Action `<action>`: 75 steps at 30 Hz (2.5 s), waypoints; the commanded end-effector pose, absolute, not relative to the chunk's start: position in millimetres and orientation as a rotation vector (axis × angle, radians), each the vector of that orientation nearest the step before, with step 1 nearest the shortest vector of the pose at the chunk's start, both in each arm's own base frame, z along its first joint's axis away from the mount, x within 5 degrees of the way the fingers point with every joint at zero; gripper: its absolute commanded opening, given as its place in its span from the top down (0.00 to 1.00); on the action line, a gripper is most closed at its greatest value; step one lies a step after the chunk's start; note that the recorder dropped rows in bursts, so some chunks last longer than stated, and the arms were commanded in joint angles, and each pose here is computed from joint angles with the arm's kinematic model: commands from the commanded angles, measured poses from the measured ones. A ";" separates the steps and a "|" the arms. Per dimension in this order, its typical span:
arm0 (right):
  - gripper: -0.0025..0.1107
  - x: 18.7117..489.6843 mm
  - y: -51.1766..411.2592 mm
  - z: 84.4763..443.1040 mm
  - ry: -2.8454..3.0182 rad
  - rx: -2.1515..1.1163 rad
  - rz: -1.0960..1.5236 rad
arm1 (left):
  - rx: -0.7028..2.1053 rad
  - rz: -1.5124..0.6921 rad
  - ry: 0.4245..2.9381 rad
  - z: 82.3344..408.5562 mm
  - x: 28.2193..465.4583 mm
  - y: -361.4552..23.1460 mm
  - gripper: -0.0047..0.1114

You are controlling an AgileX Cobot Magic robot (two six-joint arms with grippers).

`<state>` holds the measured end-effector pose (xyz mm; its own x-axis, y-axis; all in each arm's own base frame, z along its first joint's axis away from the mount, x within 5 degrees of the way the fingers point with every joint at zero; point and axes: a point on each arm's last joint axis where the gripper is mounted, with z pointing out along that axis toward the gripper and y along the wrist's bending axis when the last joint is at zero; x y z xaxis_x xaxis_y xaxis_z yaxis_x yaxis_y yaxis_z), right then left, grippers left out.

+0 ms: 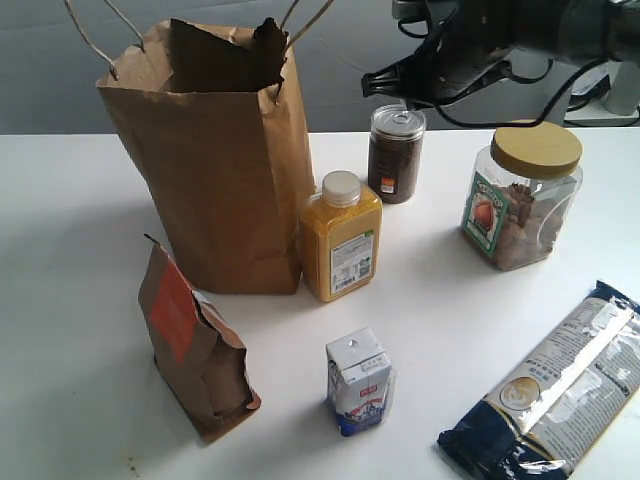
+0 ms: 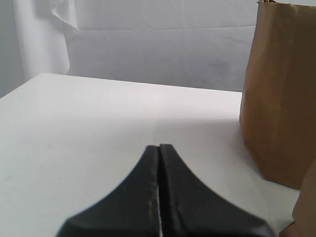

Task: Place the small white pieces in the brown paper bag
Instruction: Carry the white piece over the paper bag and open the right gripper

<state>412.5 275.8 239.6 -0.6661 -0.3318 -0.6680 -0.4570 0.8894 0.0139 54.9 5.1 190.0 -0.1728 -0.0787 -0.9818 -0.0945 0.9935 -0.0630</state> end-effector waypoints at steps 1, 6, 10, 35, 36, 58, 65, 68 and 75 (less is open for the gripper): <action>0.98 390.2 257.0 263.2 2.298 -0.576 0.231 | -0.133 0.001 1.744 189.2 54.8 4.6 0.96; 0.98 327.9 234.4 276.5 2.223 -0.616 0.295 | -0.133 0.001 1.744 189.2 54.8 4.6 0.96; 0.98 264.1 224.7 285.8 2.196 -0.685 0.362 | -0.133 0.001 1.744 189.2 54.8 4.6 0.96; 0.98 157.3 304.2 346.7 1.810 -0.858 0.854 | -0.133 0.001 1.744 189.2 54.8 4.6 0.96; 0.98 160.9 311.3 348.0 1.806 -0.856 0.856 | -0.133 0.001 1.744 189.2 54.8 4.6 0.96; 0.88 253.9 403.4 332.6 1.859 -0.704 0.835 | -0.133 0.001 1.744 189.2 54.8 4.6 0.96; 0.54 258.8 400.3 330.2 1.883 -0.691 0.822 | -0.133 0.001 1.744 189.2 54.8 4.6 0.96; 0.49 260.3 398.4 328.2 1.906 -0.693 0.805 | -0.133 0.001 1.744 189.2 54.8 4.6 0.96; 0.49 260.2 398.0 327.2 1.917 -0.695 0.798 | -0.133 0.001 1.744 189.2 54.8 4.6 0.96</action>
